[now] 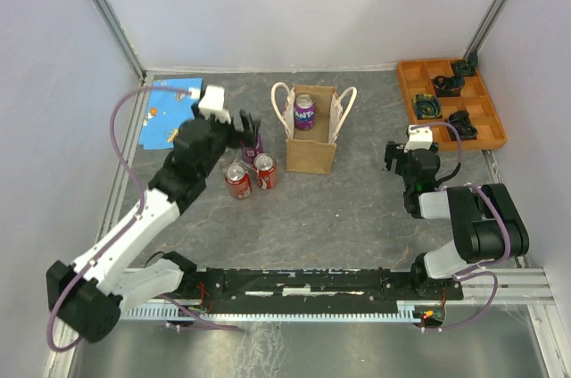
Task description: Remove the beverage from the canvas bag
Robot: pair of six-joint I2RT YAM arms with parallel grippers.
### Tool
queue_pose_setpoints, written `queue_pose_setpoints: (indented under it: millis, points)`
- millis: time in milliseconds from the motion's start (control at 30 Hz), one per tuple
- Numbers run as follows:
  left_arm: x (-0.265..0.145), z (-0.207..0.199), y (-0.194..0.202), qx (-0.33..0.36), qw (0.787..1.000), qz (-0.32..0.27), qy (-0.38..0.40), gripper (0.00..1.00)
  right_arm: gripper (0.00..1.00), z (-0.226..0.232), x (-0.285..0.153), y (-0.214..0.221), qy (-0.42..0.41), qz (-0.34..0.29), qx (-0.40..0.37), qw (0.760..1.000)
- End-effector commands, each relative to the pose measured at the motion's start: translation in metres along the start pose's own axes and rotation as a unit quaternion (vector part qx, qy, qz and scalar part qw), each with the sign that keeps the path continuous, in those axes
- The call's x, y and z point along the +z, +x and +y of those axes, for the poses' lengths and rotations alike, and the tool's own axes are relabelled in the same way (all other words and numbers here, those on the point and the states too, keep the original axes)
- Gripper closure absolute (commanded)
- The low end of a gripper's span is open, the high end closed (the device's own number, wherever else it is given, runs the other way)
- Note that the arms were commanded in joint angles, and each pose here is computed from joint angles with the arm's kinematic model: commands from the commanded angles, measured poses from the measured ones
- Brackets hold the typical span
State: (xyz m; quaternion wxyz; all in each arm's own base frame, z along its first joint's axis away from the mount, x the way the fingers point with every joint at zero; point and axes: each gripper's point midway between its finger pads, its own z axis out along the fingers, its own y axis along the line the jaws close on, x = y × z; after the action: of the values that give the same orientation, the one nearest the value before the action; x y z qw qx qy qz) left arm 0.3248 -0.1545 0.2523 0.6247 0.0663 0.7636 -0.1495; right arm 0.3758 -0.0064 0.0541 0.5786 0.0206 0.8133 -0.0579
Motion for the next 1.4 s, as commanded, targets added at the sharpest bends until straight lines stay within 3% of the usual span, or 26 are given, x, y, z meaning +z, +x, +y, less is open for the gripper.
queue_pose_setpoints:
  millis: [0, 133, 267, 567, 900, 1367]
  points:
    - [0.027, -0.034, -0.06, 0.072, 0.995, -0.006, 0.065, 0.04, 0.01, 0.0, 0.006, -0.019, 0.0, -0.025, -0.001, 1.0]
    - [0.058, -0.074, -0.098, 0.076, 0.987, -0.026, 0.142, 0.08, 0.01, 0.0, 0.006, -0.019, -0.001, -0.025, -0.001, 1.0]
    - [0.091, -0.109, -0.108, 0.08, 0.976, -0.016, 0.202, 0.16, 0.01, -0.001, 0.006, -0.018, 0.0, -0.025, -0.001, 1.0]
    - [0.15, -0.168, -0.047, 0.088, 0.952, 0.083, 0.283, 0.21, 0.01, -0.001, 0.006, -0.018, 0.0, -0.025, -0.001, 1.0]
    - [0.202, -0.151, 0.011, 0.076, 0.963, 0.152, 0.21, 0.19, 0.01, 0.0, 0.006, -0.018, -0.001, -0.025, -0.001, 1.0]
    - [0.237, -0.109, 0.038, 0.096, 0.975, 0.179, 0.084, 0.05, 0.01, 0.0, 0.006, -0.018, -0.001, -0.025, -0.001, 1.0]
